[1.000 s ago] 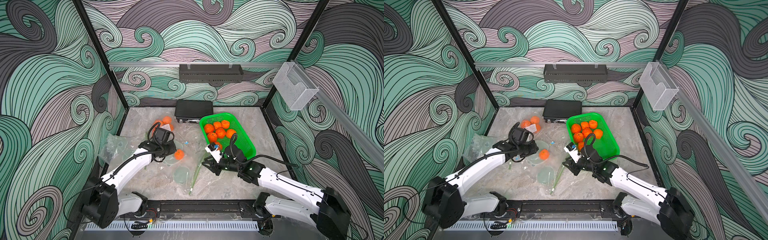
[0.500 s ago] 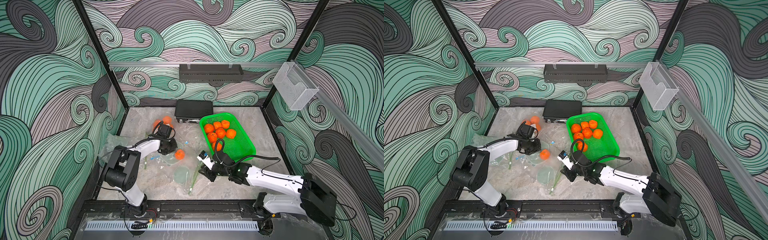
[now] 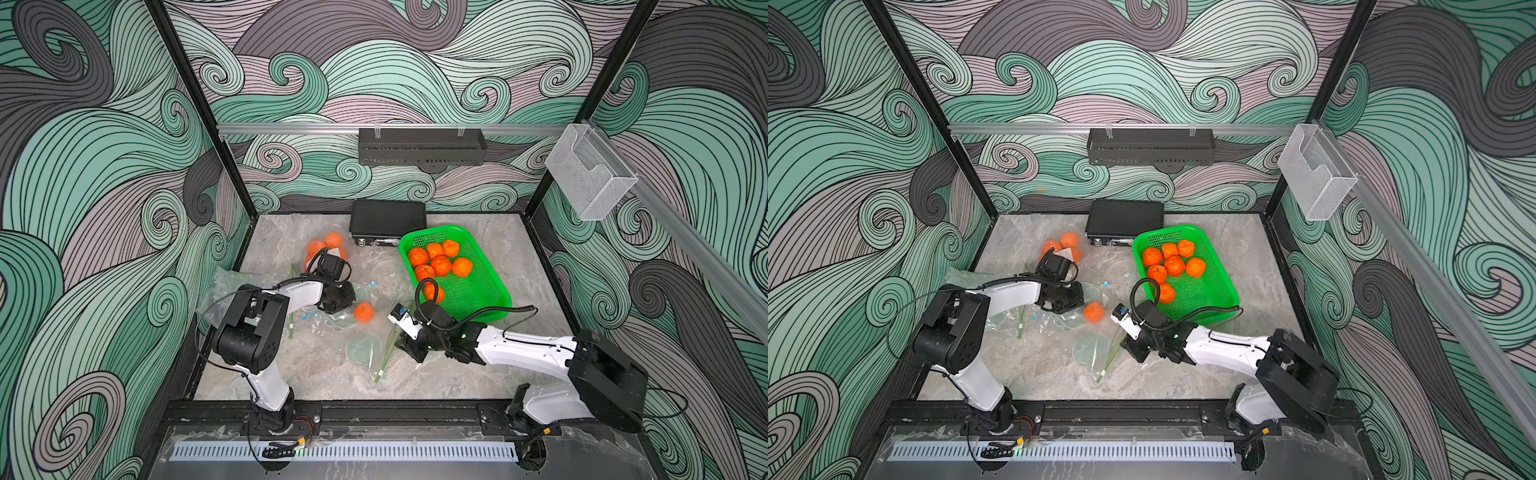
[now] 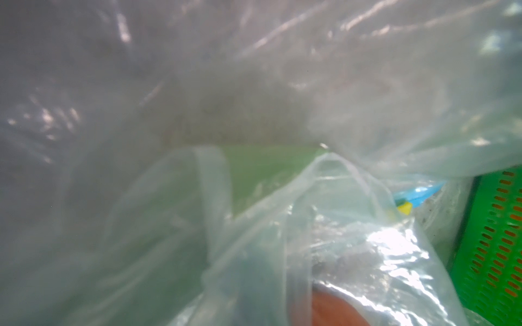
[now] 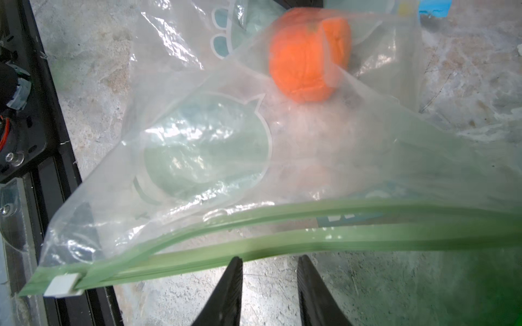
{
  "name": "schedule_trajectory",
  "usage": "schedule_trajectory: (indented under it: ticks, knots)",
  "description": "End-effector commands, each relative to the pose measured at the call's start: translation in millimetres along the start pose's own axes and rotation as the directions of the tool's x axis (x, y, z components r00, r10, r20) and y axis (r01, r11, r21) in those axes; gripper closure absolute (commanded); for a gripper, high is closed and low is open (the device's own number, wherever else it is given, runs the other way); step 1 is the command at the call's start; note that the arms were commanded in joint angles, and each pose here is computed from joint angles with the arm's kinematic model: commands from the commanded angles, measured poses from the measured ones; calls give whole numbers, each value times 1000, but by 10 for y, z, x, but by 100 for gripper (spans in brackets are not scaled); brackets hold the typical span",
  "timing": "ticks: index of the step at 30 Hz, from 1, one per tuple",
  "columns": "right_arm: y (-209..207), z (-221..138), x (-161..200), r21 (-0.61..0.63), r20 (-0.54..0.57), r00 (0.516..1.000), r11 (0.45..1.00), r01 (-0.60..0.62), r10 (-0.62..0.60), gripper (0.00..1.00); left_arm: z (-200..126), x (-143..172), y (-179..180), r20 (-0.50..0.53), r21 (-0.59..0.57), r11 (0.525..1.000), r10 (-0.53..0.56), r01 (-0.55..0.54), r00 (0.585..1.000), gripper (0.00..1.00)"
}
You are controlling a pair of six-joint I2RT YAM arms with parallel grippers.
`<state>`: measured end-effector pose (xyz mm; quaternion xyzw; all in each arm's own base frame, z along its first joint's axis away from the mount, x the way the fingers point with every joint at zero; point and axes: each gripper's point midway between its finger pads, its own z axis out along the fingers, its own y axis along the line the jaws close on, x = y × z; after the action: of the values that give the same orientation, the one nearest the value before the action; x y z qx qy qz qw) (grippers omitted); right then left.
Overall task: Open the zip-top bag and take out the orange
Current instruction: Pick up the orange from the zipper food storage bag.
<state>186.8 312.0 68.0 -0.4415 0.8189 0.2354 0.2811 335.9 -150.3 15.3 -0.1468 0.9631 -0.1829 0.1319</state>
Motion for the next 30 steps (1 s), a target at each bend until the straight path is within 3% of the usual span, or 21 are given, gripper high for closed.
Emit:
schedule_trajectory:
  ticks: [1, 7, 14, 24, 30]
  knots:
    - [49, -12, -234, -18, 61, 998, 1000, 23, -22, 67, 49, 140, 183, -35, -57, 998, 4, -6, 999, 98]
    - [10, 119, -244, -7, 36, 999, 1000, 11, -11, 67, 104, 206, 188, -43, -27, 999, 18, -19, 999, 98]
    - [-57, 384, -226, 9, -9, 1000, 1000, 14, -14, 56, 133, 246, 211, -57, -29, 999, 28, -29, 998, 99]
    - [-257, 789, -436, 83, 63, 996, 995, 54, -60, 35, 166, 288, 232, -60, -16, 998, 60, -61, 996, 100]
    - [-315, 954, -657, 80, 115, 990, 994, 70, -78, 28, 146, 299, 181, -56, 20, 996, 92, -91, 994, 100]
